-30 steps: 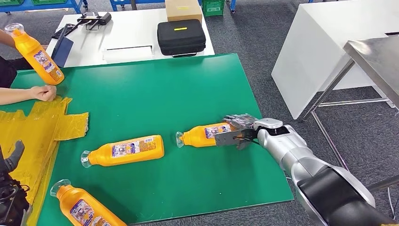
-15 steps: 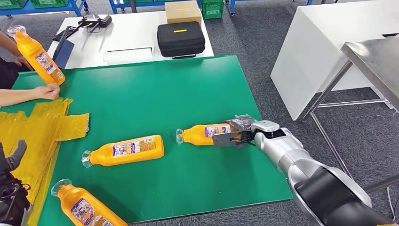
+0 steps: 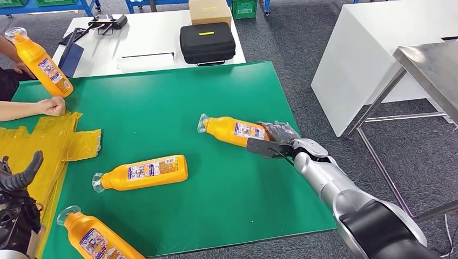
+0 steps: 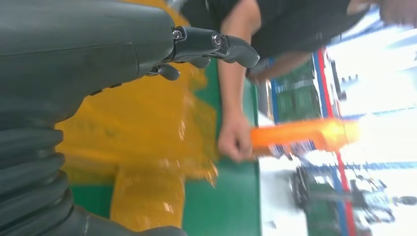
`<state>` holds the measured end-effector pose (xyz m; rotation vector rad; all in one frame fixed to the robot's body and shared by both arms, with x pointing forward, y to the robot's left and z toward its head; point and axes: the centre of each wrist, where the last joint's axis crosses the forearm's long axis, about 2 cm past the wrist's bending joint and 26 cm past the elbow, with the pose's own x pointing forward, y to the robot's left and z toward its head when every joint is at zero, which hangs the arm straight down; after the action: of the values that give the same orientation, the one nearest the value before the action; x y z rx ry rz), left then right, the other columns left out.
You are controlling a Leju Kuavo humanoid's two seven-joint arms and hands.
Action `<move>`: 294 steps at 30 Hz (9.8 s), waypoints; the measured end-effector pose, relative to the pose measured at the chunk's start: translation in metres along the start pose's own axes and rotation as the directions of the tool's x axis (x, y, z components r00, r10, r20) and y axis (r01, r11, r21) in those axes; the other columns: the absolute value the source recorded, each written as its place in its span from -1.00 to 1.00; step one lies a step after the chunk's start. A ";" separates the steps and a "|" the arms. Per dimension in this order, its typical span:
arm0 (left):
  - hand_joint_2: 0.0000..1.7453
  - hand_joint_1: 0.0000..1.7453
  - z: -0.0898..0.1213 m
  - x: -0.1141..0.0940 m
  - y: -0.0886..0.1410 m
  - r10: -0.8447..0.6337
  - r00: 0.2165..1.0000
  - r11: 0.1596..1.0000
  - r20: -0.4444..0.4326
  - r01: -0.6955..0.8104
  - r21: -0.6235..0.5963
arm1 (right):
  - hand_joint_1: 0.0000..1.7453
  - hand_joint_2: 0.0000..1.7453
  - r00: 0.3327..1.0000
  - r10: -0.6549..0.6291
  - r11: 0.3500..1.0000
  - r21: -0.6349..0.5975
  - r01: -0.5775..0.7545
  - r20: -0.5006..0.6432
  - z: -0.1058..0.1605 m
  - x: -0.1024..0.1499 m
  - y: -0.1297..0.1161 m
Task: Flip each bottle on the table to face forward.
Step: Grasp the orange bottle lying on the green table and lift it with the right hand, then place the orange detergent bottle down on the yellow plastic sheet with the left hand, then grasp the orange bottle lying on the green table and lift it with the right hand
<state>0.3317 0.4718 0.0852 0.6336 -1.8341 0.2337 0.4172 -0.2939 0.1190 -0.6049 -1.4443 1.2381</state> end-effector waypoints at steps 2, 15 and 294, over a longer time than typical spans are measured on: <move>1.00 -1.00 -0.004 0.005 -0.008 0.121 0.992 0.991 -0.027 -0.123 -0.050 | 1.00 1.00 0.998 -0.066 0.996 -0.062 0.066 0.014 -0.005 0.008 -0.007; 1.00 -1.00 -0.026 0.081 -0.125 0.710 0.650 0.556 -0.271 -0.754 -0.351 | 1.00 1.00 0.937 -0.261 0.899 -0.295 0.323 0.230 -0.050 0.128 -0.037; 1.00 -1.00 -0.028 0.013 0.005 -0.744 0.661 0.667 0.098 0.729 0.150 | -1.00 -1.00 0.940 0.338 0.865 0.379 -0.328 0.043 -0.019 0.240 0.104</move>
<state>0.3495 0.4847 0.1080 1.4516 -1.5547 -0.2896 0.3405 -0.0430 0.1158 -0.6121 -1.0576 1.7281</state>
